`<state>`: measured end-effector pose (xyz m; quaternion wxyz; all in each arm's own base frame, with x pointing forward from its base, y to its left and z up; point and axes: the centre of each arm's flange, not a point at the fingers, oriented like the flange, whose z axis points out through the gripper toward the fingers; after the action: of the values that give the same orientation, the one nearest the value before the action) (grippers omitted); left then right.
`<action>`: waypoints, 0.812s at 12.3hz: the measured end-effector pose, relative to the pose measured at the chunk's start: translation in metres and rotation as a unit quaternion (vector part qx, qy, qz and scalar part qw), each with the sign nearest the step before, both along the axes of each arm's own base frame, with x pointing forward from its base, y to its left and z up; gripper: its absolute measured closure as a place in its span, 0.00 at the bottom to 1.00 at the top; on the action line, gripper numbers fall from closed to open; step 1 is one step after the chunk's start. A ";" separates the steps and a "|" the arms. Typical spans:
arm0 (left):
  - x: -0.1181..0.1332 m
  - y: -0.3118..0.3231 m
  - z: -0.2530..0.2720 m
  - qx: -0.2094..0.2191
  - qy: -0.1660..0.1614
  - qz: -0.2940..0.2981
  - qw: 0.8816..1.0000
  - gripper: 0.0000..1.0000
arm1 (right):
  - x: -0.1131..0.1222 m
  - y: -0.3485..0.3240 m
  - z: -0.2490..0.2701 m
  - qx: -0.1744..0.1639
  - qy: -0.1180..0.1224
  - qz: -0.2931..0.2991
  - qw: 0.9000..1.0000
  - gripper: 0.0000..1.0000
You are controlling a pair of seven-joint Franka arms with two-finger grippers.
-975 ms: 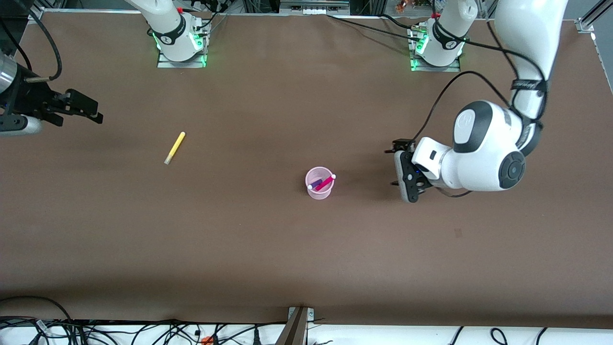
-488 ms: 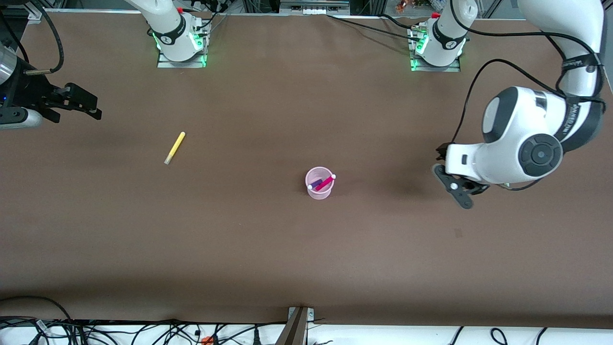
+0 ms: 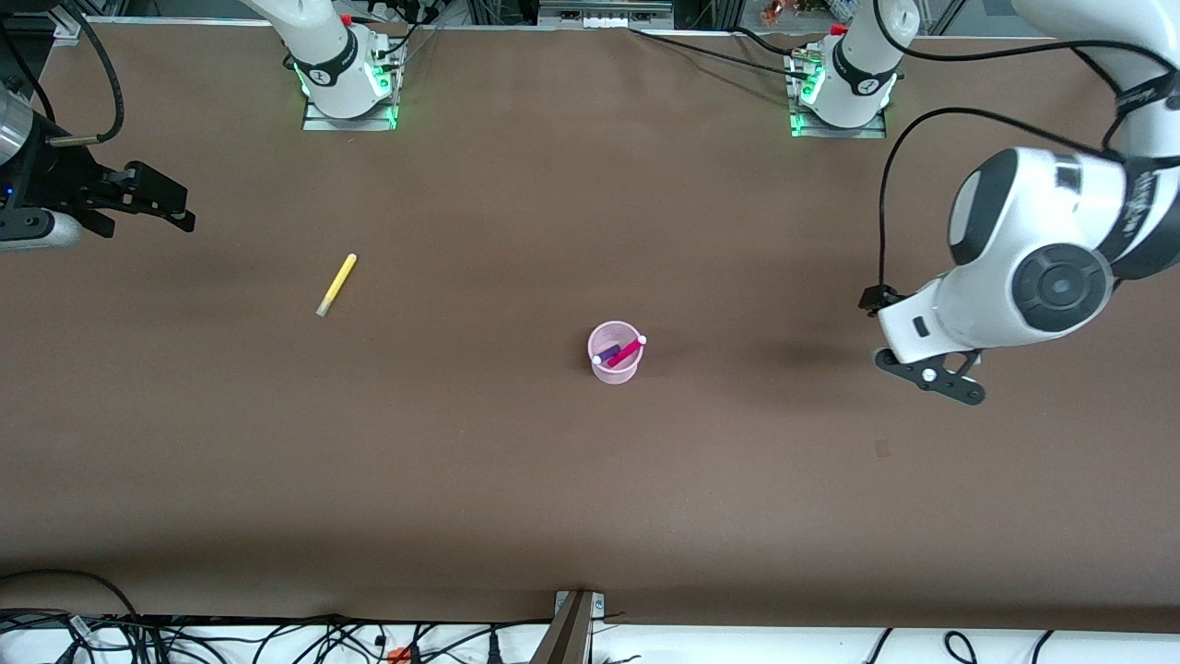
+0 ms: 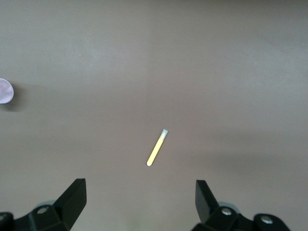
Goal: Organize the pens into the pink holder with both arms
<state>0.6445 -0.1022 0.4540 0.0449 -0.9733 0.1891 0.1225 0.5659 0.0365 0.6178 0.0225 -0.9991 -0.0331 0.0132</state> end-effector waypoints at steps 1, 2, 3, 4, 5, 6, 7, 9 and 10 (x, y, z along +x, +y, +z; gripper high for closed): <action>0.004 0.003 0.025 -0.002 -0.017 0.005 1.000 0.00 | 0.000 0.001 0.000 0.000 0.000 0.001 1.000 0.00; 0.005 0.005 0.051 -0.005 -0.037 0.008 0.999 0.00 | 0.000 0.001 0.000 0.000 0.000 0.001 1.000 0.00; 0.004 0.007 0.076 -0.007 -0.056 0.012 0.998 0.00 | 0.000 0.001 0.000 0.000 0.000 0.001 1.000 0.00; -0.001 0.013 0.100 -0.009 -0.071 0.019 0.997 0.00 | 0.000 0.001 0.000 0.000 -0.001 0.001 1.000 0.00; -0.010 0.022 0.123 -0.010 -0.083 0.028 0.996 0.00 | 0.001 0.001 0.000 0.000 -0.001 0.001 1.000 0.00; -0.020 0.034 0.144 -0.015 -0.092 0.044 0.995 0.00 | 0.001 0.001 0.000 0.000 -0.001 0.001 1.000 0.00; -0.033 0.047 0.160 -0.026 -0.098 0.072 0.992 0.00 | 0.001 0.002 0.000 0.000 -0.001 0.001 1.000 0.00; -0.059 0.073 0.169 -0.036 -0.112 0.118 0.986 0.00 | 0.002 0.002 0.000 0.000 -0.003 0.001 1.000 0.00; -0.070 0.078 0.164 -0.038 -0.124 0.122 0.984 0.00 | 0.002 0.002 0.000 0.000 -0.004 0.002 1.000 0.00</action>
<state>0.5743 -0.0239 0.6175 0.0155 -0.9976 0.0667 -0.0020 0.5677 0.0388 0.6181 0.0222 -0.9991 -0.0349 0.0097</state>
